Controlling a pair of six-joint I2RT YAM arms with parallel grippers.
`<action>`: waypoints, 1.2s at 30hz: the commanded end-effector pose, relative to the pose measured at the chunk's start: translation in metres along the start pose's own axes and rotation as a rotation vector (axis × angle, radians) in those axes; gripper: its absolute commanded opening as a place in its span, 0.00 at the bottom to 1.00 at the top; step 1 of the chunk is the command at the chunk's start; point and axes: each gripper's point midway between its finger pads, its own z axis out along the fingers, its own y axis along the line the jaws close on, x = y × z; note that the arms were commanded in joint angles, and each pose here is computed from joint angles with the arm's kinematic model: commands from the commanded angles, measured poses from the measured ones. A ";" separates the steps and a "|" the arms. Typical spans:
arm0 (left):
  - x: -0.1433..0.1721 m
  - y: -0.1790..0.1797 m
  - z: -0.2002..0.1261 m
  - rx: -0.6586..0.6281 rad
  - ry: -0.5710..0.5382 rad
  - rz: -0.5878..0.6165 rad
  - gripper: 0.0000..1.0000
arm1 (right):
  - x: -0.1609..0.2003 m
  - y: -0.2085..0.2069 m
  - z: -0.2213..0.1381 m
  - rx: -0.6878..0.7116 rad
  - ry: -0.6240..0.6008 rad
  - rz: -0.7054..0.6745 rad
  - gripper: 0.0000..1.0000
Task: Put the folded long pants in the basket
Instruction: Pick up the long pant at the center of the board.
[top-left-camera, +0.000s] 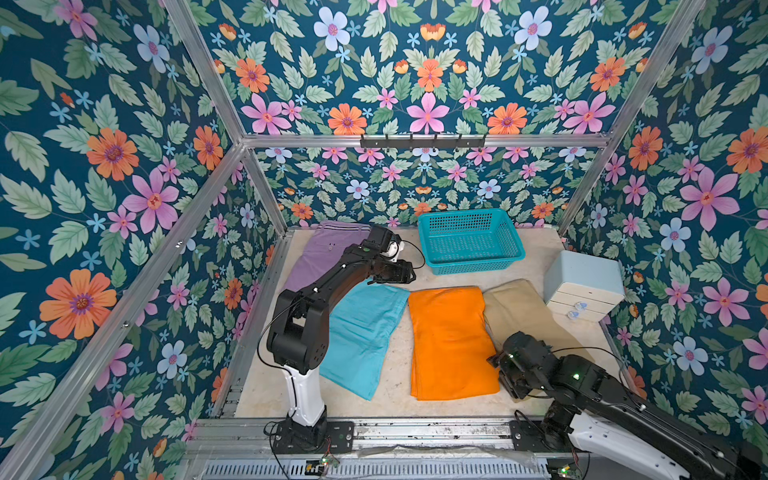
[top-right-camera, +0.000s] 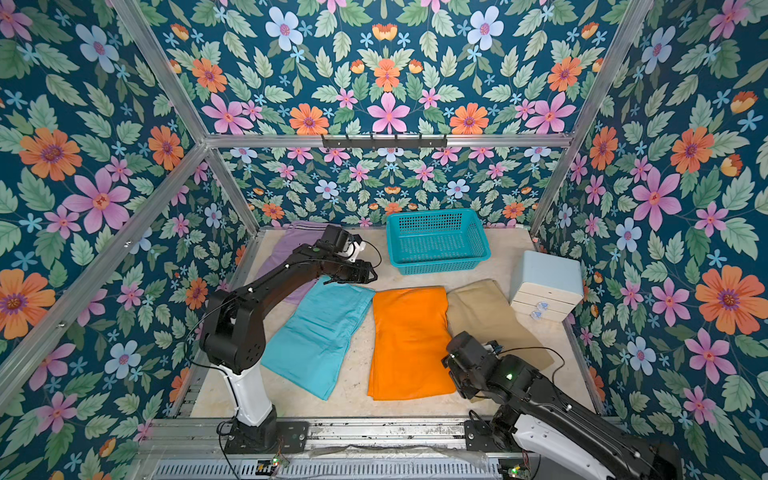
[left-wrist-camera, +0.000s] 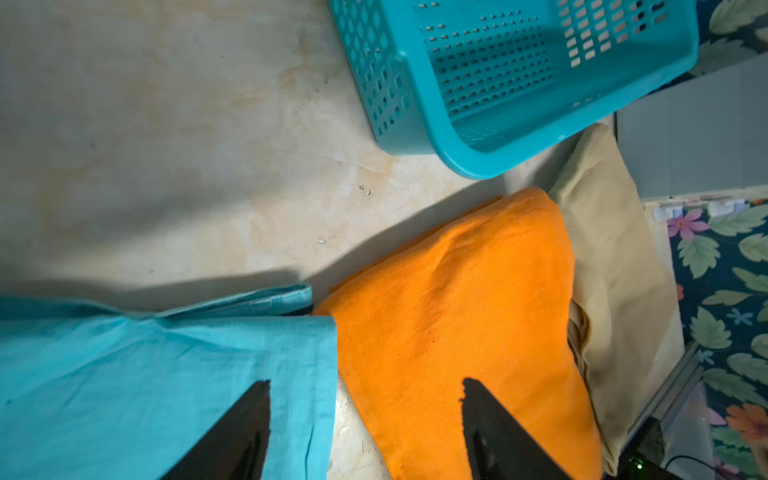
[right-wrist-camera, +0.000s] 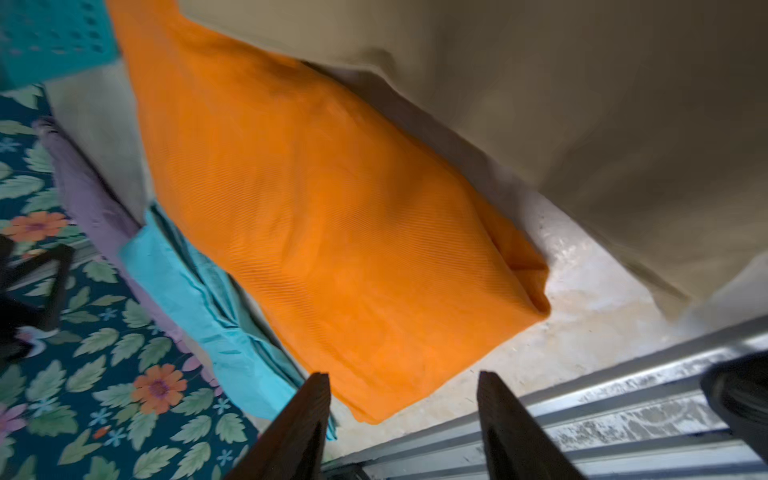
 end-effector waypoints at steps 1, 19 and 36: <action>0.019 0.004 0.010 -0.001 0.109 0.021 0.75 | 0.016 0.012 0.018 -0.049 -0.022 0.119 0.63; 0.024 0.026 0.055 -0.033 0.167 0.017 0.74 | 0.053 0.000 0.039 0.062 0.007 0.124 0.66; 0.025 0.026 0.064 -0.025 0.167 0.030 0.75 | 0.056 -0.029 0.094 0.161 -0.026 0.164 0.64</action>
